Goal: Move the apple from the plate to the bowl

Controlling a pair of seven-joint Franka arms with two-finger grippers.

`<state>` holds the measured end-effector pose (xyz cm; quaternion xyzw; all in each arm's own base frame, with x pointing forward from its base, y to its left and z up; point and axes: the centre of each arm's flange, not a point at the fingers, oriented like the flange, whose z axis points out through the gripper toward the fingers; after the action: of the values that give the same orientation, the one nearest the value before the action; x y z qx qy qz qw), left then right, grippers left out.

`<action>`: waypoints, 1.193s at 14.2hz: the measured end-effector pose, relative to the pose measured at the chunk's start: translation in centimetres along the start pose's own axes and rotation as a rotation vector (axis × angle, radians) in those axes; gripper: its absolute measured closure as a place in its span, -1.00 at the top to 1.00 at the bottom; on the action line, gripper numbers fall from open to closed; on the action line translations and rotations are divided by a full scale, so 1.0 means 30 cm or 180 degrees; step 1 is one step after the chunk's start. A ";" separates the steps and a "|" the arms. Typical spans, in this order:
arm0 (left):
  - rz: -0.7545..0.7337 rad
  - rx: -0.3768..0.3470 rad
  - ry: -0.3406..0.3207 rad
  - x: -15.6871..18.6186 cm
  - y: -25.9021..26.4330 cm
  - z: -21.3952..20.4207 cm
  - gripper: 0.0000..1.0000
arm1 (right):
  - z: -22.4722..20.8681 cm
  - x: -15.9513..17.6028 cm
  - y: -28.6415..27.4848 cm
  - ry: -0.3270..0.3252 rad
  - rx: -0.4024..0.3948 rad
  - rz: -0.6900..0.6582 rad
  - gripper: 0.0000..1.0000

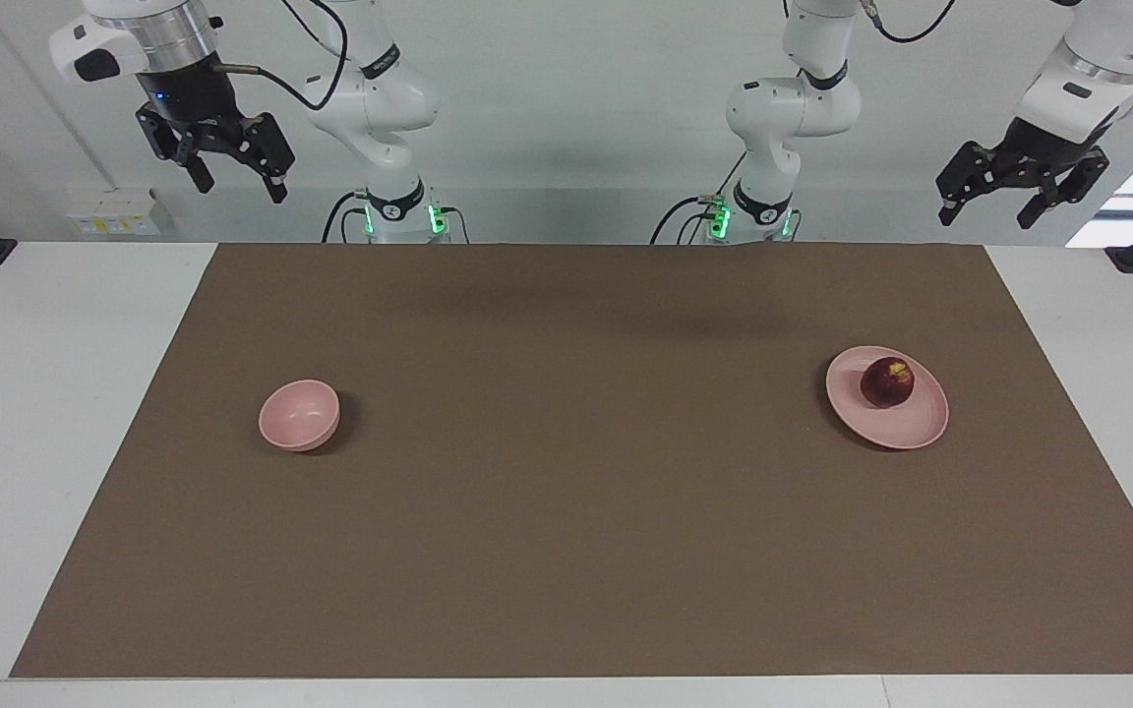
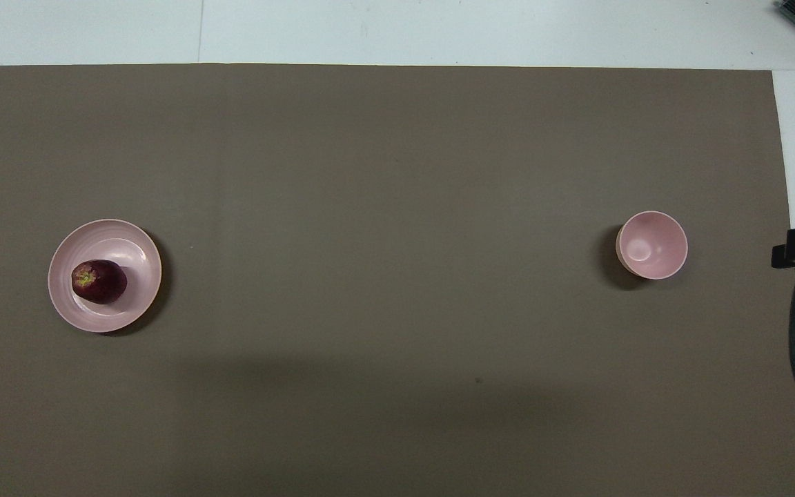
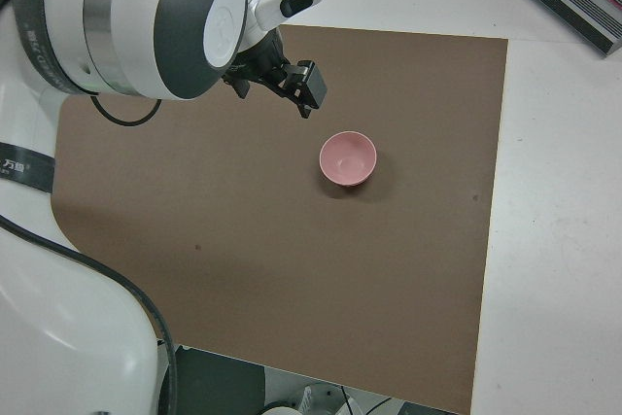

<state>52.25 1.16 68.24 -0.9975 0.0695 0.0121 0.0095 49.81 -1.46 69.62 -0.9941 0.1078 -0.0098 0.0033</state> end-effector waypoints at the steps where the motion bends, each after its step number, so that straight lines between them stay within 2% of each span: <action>1: 0.0000 0.0000 -0.0001 0.000 0.000 0.000 1.00 | 0.000 0.000 0.000 0.0000 0.0000 0.0000 1.00; 17: 0.0018 0.0002 0.0004 -0.001 0.012 -0.003 1.00 | 0.000 0.000 0.000 0.0000 0.0000 0.0000 1.00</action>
<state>52.17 0.79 68.33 -0.9973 0.0723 0.0115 0.0096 49.81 -1.46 69.62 -0.9941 0.1078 -0.0098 0.0033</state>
